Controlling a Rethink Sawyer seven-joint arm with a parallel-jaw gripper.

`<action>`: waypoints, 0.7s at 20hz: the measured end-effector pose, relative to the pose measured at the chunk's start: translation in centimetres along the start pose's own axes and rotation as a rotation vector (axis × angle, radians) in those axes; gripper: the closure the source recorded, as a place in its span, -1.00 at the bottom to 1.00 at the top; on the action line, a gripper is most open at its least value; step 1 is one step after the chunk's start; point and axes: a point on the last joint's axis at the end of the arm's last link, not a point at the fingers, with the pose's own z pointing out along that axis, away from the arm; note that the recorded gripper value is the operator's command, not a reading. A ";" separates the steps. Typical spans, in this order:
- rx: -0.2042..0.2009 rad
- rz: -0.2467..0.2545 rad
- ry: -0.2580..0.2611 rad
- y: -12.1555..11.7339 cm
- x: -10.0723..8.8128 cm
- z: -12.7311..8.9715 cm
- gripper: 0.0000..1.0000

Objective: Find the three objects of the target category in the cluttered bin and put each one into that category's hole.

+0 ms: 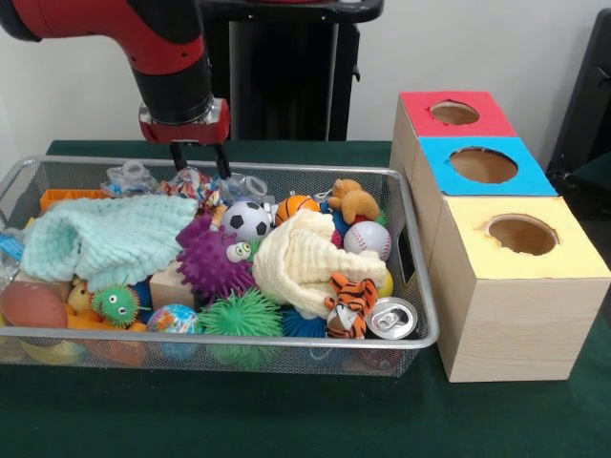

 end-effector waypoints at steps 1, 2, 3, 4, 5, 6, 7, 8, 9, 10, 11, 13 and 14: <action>0.000 -0.001 -0.002 0.0 -0.1 0.0 -1.00; 0.000 -0.003 -0.003 0.1 -0.1 -0.1 -1.00; -0.001 -0.004 -0.004 0.1 -0.2 -0.1 -1.00; -0.001 -0.005 -0.006 0.2 -0.3 -0.1 -1.00; -0.002 -0.006 -0.008 0.3 -0.5 -0.2 -1.00; -0.002 -0.007 -0.009 0.3 -0.6 -0.3 -1.00; -0.003 -0.008 -0.011 0.3 -0.7 -0.3 -1.00; -0.001 -0.007 -0.015 0.3 -1.0 -0.5 -1.00; 0.000 -0.006 -0.017 0.2 -1.2 -0.5 -1.00; 0.002 -0.005 -0.020 0.1 -1.4 -0.6 -1.00; 0.005 -0.002 -0.024 -0.1 -1.6 -0.7 -1.00; 0.009 0.002 -0.032 -0.4 -2.1 -0.9 -1.00; 0.010 0.003 -0.033 -0.5 -2.2 -1.0 -1.00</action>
